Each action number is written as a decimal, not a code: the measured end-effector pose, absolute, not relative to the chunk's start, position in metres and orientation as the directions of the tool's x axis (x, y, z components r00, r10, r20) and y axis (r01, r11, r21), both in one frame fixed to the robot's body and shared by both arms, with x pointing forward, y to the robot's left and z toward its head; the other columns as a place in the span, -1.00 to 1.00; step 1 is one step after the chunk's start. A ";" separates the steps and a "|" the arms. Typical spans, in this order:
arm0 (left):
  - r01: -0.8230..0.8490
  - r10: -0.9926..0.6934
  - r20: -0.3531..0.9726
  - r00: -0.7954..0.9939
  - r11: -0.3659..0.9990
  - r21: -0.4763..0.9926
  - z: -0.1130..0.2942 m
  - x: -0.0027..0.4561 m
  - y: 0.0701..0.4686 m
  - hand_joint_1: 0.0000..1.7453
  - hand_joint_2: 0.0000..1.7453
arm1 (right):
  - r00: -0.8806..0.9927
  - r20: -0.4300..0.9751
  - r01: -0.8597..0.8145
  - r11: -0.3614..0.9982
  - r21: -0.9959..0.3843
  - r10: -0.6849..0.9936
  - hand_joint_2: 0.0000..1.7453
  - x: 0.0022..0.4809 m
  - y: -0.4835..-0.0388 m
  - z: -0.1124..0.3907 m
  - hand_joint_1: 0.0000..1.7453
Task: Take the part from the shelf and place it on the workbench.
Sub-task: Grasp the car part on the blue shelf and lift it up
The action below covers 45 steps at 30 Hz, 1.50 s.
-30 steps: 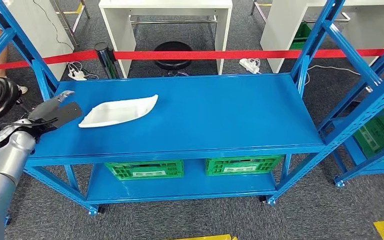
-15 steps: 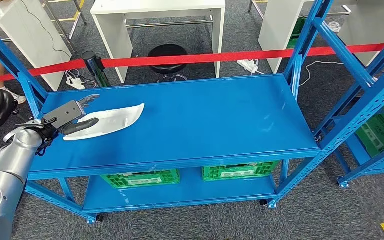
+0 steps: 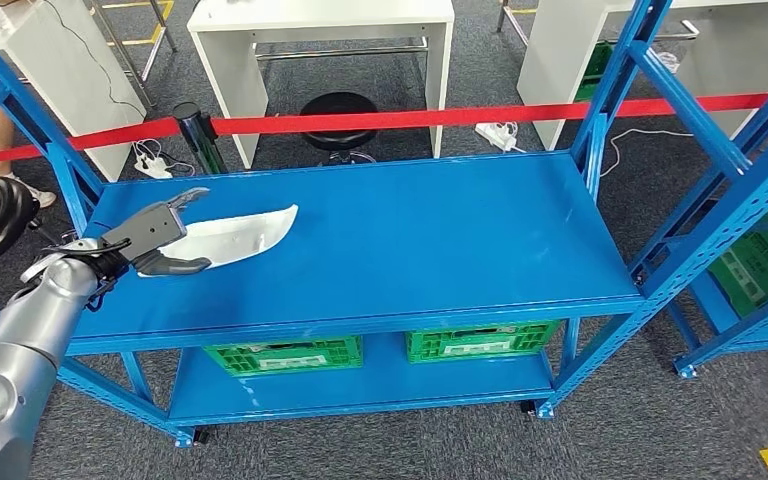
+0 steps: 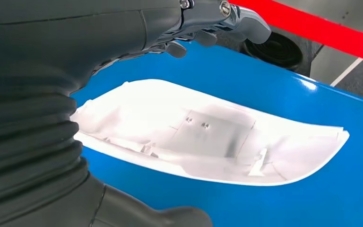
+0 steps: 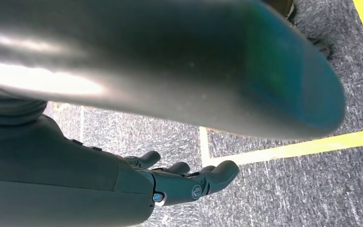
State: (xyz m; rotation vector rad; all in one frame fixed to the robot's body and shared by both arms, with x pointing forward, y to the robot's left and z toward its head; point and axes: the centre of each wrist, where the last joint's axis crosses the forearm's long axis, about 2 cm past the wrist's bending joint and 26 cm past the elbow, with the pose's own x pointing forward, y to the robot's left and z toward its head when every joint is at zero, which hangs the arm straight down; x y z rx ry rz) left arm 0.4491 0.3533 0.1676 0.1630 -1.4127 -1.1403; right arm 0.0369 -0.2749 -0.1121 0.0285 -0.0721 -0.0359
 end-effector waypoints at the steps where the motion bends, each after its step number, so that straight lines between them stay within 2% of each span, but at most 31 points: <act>1: 0.519 -0.699 0.673 -0.241 0.493 0.698 0.167 0.449 0.353 -1.00 1.00 | 0.997 0.070 0.034 0.999 0.029 -0.036 -1.00 0.037 -0.275 -0.112 -1.00; 17: 0.545 -0.827 0.491 -0.273 0.287 0.788 0.134 0.431 0.335 -1.00 1.00 | 0.997 0.069 0.032 0.999 0.022 -0.034 -1.00 0.037 -0.275 -0.112 -1.00; 20: 0.531 -0.862 0.421 -0.282 0.225 0.817 0.128 0.428 0.326 -1.00 1.00 | 0.997 0.067 0.039 0.999 0.019 -0.041 -1.00 0.037 -0.276 -0.112 -1.00; 23: 0.458 -0.917 0.288 -0.276 0.138 0.878 0.122 0.425 0.314 -1.00 1.00 | 0.997 0.064 0.046 0.999 0.015 -0.047 -1.00 0.037 -0.276 -0.112 -1.00; 25: 0.399 -0.942 0.206 -0.266 0.087 0.913 0.117 0.422 0.304 -0.86 1.00 | 0.997 0.062 0.047 0.999 0.015 -0.048 -1.00 0.037 -0.276 -0.112 -1.00; 27: 0.329 -0.956 0.136 -0.259 0.045 0.943 0.113 0.418 0.296 0.14 1.00 | 0.997 0.062 0.047 0.999 0.015 -0.048 -1.00 0.037 -0.276 -0.112 -1.00; 29: 0.238 -0.965 0.065 -0.252 0.003 0.971 0.108 0.414 0.287 1.00 1.00 | 0.997 0.063 0.044 0.999 0.016 -0.045 -1.00 0.037 -0.275 -0.112 -1.00; 37: 0.043 -0.955 -0.074 -0.288 -0.090 0.995 0.091 0.398 0.268 1.00 1.00 | 0.997 0.074 0.033 0.999 0.017 -0.034 -1.00 0.037 -0.275 -0.112 -1.00; 45: 0.051 -0.950 -0.088 -0.298 -0.108 0.993 0.089 0.396 0.267 1.00 1.00 | 0.997 0.073 0.033 0.999 0.017 -0.034 -1.00 0.037 -0.275 -0.112 -1.00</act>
